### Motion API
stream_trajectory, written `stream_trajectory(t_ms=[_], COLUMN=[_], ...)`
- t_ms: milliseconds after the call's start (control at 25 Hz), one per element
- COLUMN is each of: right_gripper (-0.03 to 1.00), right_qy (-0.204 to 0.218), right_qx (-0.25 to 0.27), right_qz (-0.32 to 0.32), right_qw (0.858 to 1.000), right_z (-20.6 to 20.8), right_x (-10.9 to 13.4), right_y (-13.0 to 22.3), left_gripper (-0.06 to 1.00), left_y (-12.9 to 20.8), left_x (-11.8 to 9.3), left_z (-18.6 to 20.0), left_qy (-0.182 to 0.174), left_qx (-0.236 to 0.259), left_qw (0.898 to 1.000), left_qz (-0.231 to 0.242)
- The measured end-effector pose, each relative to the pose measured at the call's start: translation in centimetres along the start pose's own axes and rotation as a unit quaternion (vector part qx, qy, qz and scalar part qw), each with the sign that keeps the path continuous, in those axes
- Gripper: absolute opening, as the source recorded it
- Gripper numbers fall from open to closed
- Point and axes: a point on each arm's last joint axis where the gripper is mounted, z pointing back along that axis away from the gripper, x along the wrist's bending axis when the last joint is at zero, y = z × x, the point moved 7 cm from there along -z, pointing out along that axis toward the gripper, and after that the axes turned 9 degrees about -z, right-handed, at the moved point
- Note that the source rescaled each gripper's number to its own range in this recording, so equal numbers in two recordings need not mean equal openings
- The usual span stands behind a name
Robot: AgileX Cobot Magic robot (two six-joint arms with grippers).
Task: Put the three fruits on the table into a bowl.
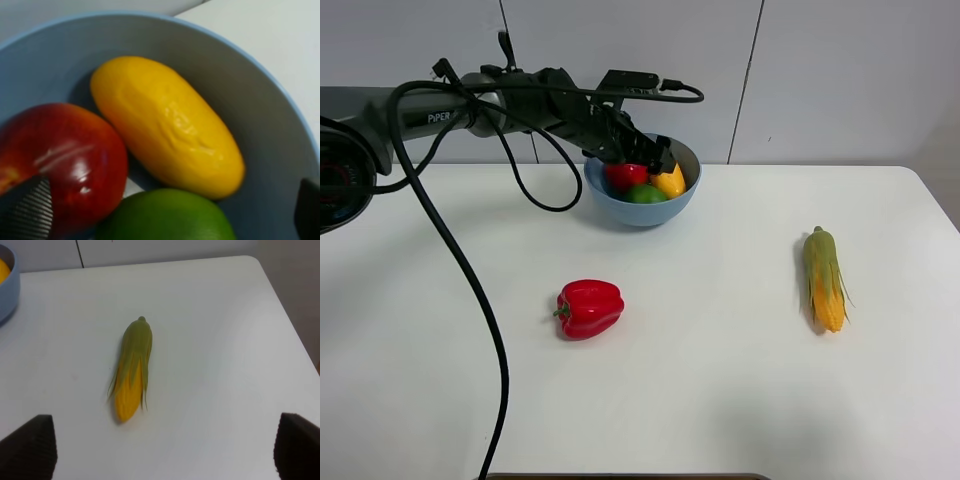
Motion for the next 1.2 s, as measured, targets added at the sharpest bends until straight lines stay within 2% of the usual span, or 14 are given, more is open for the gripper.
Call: stream_trajectory(t_ms=[320,440,520,800,920,1040,1200], right_gripper=[0.63,0.63,0.63,0.63,0.63,0.63,0.63], right_qy=[0.000,0.000,0.000,0.000,0.000,0.000,0.000], right_qx=[0.000,0.000,0.000,0.000,0.000,0.000,0.000], right_qz=[0.000,0.000,0.000,0.000,0.000,0.000,0.000], right_qw=[1.000,1.000,1.000,1.000,1.000,1.000,1.000], right_z=[0.0,0.0,0.0,0.0,0.0,0.0,0.0], right_x=[0.0,0.0,0.0,0.0,0.0,0.0,0.0], right_y=[0.0,0.0,0.0,0.0,0.0,0.0,0.0], left_gripper=[0.98,0.98,0.98,0.98,0.98,0.98,0.98], left_y=[-2.0,-2.4,-2.5,-2.8,-2.4,-3.1,-3.7], left_x=[0.6,1.4,2.2,3.6,4.1,4.6,4.0], left_z=[6.1,9.3,13.0,21.9,25.6,29.3,33.8], left_qy=[0.014,0.017,0.011,-0.032,-0.066,-0.112,-0.143], left_qx=[0.036,0.062,0.090,0.135,0.156,0.137,0.106], left_qw=[0.999,0.998,0.996,0.990,0.985,0.984,0.984], left_qz=[-0.031,-0.025,-0.017,0.003,0.028,0.029,0.015])
